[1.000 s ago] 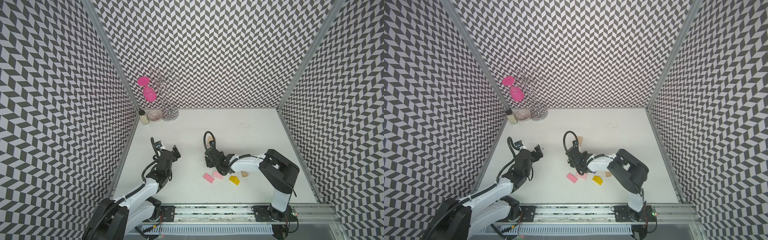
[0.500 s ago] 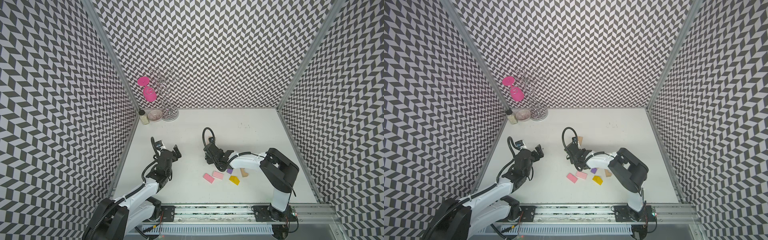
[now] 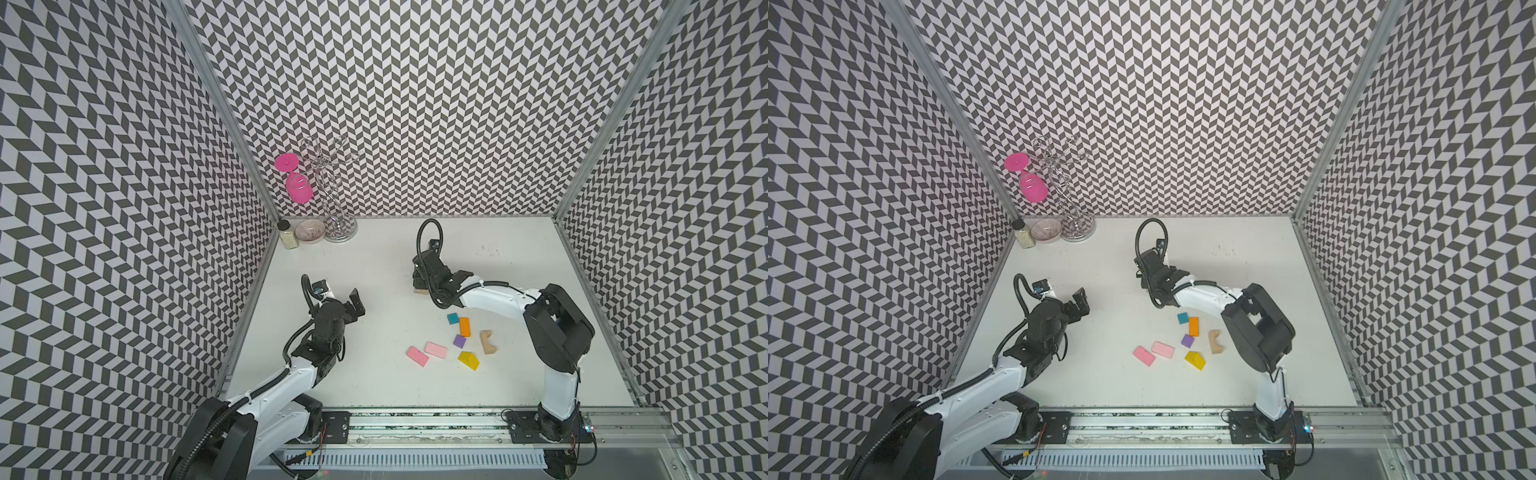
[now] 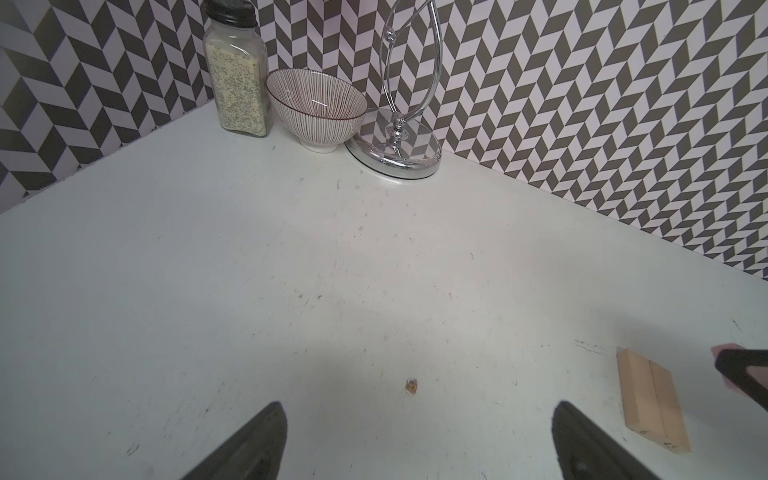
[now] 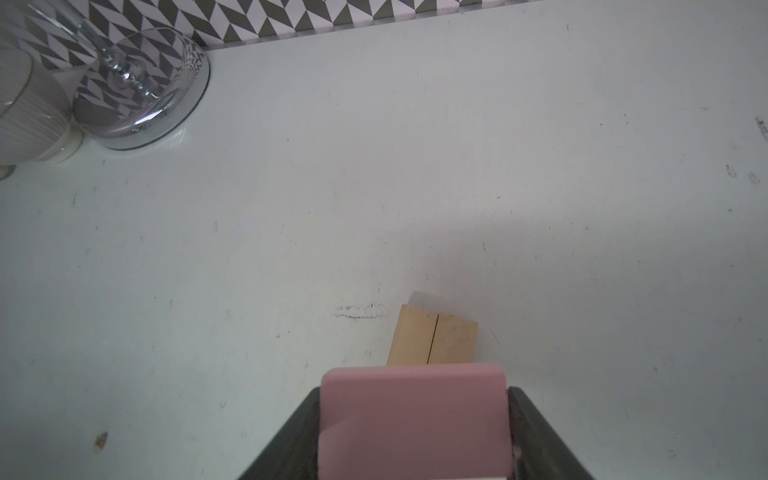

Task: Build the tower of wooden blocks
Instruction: 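Carry the pink block with the right gripper onto the wooden pair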

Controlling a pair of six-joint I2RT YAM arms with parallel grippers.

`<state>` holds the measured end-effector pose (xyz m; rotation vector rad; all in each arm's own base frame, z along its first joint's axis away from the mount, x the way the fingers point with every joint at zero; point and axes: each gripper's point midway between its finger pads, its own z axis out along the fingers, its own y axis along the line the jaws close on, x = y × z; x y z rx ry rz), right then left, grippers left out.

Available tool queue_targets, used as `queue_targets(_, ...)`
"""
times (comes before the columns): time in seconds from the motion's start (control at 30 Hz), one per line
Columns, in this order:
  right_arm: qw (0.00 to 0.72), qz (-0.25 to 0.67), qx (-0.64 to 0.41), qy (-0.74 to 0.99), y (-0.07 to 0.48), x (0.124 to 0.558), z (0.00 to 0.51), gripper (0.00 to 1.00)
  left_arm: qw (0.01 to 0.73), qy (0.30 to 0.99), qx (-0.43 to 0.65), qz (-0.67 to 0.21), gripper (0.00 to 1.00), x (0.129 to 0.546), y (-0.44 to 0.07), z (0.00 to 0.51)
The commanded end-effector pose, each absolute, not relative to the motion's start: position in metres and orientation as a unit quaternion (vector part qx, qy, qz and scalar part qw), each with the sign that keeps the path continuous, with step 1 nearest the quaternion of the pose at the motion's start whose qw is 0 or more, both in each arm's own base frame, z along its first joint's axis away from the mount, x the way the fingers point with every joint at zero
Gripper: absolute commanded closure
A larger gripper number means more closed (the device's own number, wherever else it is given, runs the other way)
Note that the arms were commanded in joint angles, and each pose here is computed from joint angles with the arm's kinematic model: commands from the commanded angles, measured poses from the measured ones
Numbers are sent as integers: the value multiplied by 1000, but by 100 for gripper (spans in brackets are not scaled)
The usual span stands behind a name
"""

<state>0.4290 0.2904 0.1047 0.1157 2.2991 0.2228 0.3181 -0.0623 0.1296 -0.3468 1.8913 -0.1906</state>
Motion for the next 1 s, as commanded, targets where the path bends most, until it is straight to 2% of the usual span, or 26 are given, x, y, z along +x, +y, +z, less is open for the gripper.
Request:
queue_targets(0.0, 398, 95, 79, 909, 294, 443, 101, 81, 578, 797, -150, -86, 0, 318, -61, 134)
queue_targets(0.23, 371, 37, 135, 918, 291, 459, 79, 81, 578, 798, -149, -84, 0, 319, -61, 134)
queue_targets(0.73, 350, 31, 143, 925, 294, 459, 59, 81, 579, 797, -150, -86, 0, 318, -61, 134)
queue_targets(0.97, 348, 34, 133, 927, 293, 455, 56, 76, 579, 796, -150, -87, 0, 319, -61, 135)
